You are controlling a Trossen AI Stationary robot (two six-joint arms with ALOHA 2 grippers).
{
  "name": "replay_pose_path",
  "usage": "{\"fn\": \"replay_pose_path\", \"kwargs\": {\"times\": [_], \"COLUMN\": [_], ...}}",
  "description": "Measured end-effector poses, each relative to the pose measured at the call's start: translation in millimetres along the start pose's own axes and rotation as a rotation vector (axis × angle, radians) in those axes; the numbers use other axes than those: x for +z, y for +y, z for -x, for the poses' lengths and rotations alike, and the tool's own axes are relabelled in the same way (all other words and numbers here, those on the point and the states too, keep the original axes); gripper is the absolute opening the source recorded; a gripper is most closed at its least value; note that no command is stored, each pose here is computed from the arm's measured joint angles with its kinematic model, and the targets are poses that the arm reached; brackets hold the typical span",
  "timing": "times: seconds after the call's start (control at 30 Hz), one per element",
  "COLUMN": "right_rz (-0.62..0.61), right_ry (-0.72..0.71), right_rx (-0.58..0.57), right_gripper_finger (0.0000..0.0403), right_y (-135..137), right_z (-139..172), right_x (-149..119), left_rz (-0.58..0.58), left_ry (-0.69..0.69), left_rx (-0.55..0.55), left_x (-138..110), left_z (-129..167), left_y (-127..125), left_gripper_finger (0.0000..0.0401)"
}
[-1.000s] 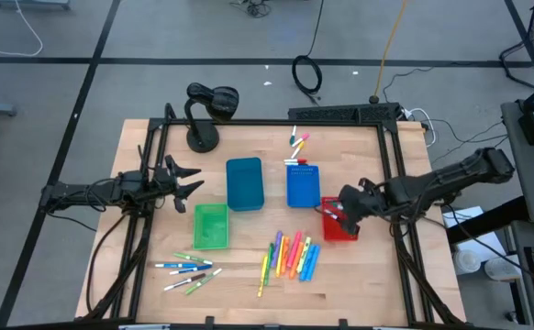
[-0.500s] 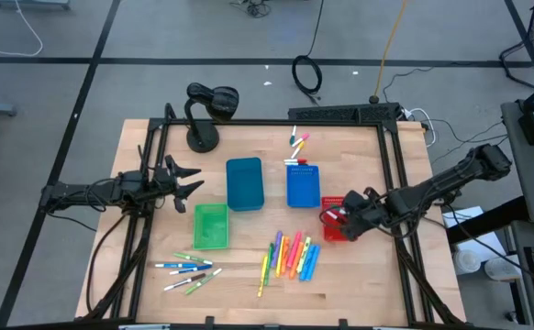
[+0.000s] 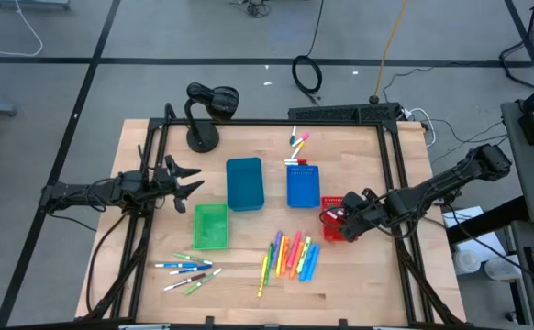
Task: Pick & Place Markers
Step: Put the right green highlighter pen into the red bin
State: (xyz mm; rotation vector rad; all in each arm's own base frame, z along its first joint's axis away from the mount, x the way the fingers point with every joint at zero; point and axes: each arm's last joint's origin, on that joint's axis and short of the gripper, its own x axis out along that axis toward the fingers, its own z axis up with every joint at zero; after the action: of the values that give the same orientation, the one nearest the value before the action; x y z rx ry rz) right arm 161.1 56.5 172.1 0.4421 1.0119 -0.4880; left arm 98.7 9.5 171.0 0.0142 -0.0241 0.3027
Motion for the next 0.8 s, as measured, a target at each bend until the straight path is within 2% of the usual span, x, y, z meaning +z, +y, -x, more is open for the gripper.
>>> {"fn": "replay_pose_path", "kwargs": {"times": [0.53, 0.8], "right_rz": [0.001, 0.021], "right_ry": [-0.010, -0.032], "right_rx": [0.010, 0.048], "right_gripper_finger": [0.0032, 0.0064], "right_y": [1.2, 4.9], "right_z": [0.0, 0.2], "right_x": [0.9, 3.3], "left_rz": [0.000, 0.000], "left_ry": [0.000, 0.000], "left_rx": [0.000, 0.000], "left_x": [0.0, 0.0], "left_z": [0.0, 0.0], "left_y": [0.0, 0.0], "left_gripper_finger": [0.0184, 0.0184]}}
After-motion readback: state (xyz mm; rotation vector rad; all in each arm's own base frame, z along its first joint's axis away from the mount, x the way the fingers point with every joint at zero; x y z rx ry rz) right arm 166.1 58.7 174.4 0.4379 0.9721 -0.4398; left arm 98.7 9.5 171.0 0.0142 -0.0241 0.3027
